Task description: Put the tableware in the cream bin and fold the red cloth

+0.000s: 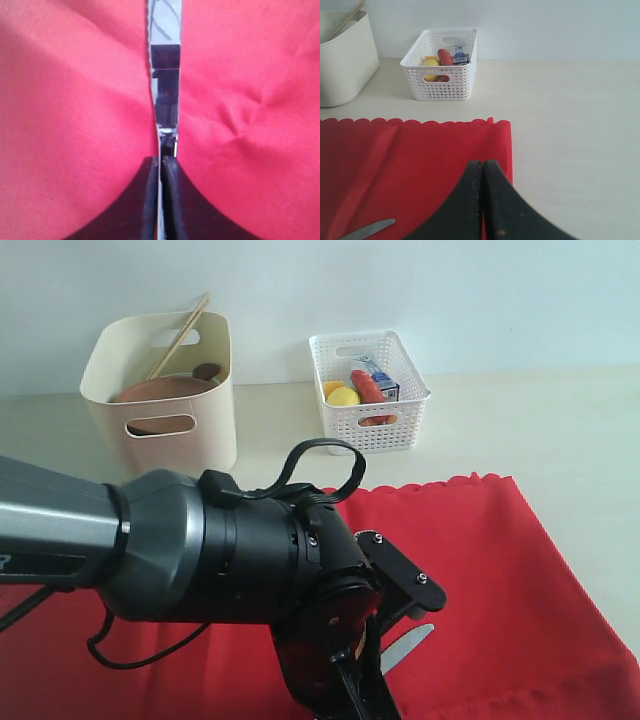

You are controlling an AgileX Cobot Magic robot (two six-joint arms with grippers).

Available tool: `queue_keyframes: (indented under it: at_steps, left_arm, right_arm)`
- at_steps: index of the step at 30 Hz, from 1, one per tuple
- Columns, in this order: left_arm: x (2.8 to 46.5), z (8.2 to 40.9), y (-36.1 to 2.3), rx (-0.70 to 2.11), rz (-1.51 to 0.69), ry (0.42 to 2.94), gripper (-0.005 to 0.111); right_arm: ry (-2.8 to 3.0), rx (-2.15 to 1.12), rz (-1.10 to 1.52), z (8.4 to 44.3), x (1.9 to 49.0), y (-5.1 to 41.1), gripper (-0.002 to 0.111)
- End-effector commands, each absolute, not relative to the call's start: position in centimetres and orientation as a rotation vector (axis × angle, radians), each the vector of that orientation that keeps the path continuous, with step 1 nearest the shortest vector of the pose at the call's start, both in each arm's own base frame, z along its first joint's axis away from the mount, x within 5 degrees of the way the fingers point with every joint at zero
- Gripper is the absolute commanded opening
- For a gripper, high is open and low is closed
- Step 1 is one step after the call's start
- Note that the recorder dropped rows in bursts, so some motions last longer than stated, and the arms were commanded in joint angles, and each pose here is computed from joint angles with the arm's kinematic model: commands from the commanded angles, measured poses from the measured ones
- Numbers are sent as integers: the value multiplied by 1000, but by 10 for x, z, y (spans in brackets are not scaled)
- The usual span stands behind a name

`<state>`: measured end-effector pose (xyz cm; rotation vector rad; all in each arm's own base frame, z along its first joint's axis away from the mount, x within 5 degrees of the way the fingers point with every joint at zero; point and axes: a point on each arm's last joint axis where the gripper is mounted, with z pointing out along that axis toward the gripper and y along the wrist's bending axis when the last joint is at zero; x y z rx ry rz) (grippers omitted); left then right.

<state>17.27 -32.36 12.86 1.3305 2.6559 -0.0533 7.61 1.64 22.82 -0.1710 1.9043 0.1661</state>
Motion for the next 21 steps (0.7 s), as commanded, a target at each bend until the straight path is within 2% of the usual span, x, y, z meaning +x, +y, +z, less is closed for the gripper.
queue_keyframes:
  at_steps: [1,5,21]
  left_arm:
    - [172,132,-323,1310,-76,2669,18]
    - [172,131,-323,1302,-78,2671,24]
    - [183,115,-318,1216,-79,2761,24]
  right_arm:
    - [1894,-171,162,229,76,16,0]
    - [1895,-168,164,229,76,16,0]
    - [1894,-170,163,229,76,16,0]
